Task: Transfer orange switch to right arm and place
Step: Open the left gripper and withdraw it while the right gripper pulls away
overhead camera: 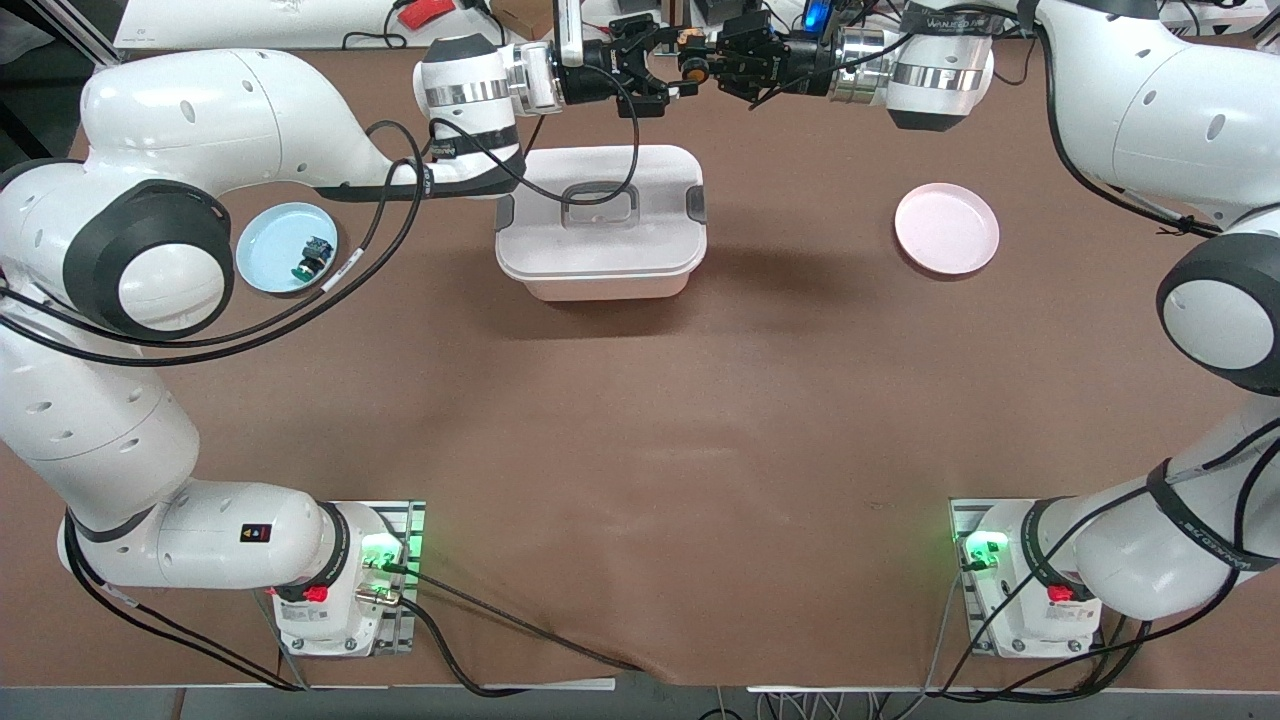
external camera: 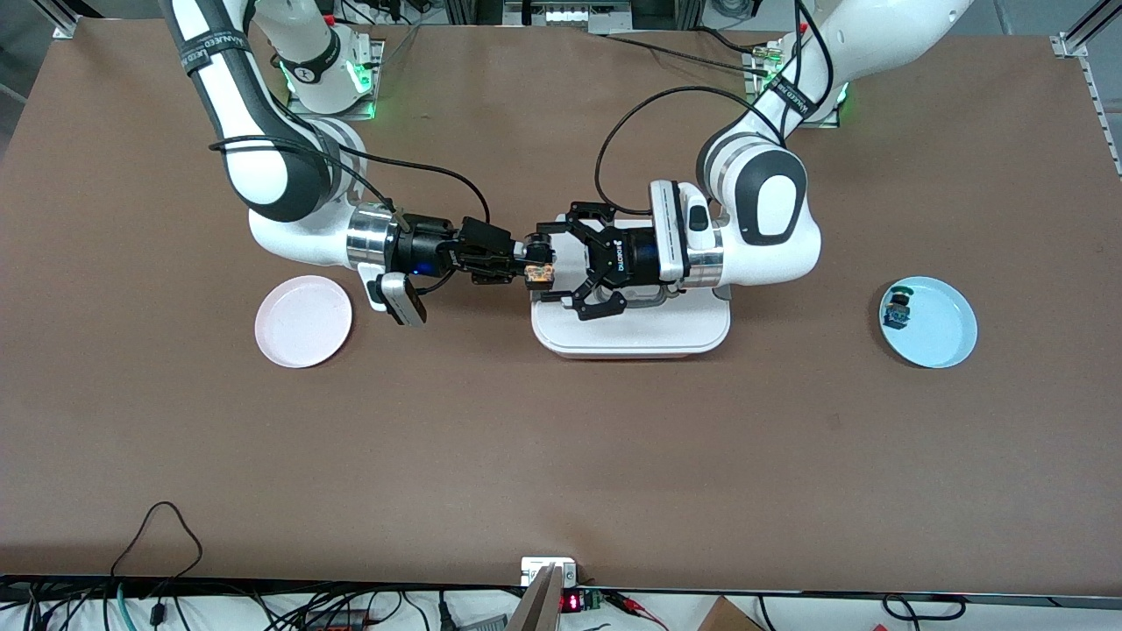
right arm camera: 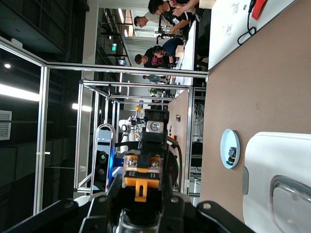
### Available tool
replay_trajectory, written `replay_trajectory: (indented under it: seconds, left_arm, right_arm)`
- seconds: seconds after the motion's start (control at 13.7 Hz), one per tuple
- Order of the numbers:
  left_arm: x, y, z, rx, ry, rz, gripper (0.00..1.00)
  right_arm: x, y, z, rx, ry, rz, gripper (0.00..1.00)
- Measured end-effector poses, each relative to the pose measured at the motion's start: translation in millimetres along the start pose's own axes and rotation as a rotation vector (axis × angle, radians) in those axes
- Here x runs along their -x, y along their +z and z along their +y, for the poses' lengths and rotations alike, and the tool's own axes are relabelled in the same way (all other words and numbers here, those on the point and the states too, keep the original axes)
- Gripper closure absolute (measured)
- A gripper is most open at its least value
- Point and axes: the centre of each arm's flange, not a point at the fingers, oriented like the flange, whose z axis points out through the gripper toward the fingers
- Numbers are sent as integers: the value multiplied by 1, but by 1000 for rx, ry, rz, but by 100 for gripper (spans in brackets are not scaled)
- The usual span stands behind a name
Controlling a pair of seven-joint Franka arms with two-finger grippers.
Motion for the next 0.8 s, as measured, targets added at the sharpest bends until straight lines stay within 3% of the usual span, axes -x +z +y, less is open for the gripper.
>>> replay_trajectory:
  seconds: [0.29,0.58,0.8]
  left_arm:
    - [-3,-8,-7,-16,5,1,0]
    - [-9,-28,-22,-45,-33,10,0]
    - [-15,-59,-38,33,-54,-51,0]
  right_arm:
    - [-17,-14,-9,7,-2,8,66]
    - [-45,-59,-19,31,3,-77,66]
    - [-67,-116,-13,11,40,-134,66]
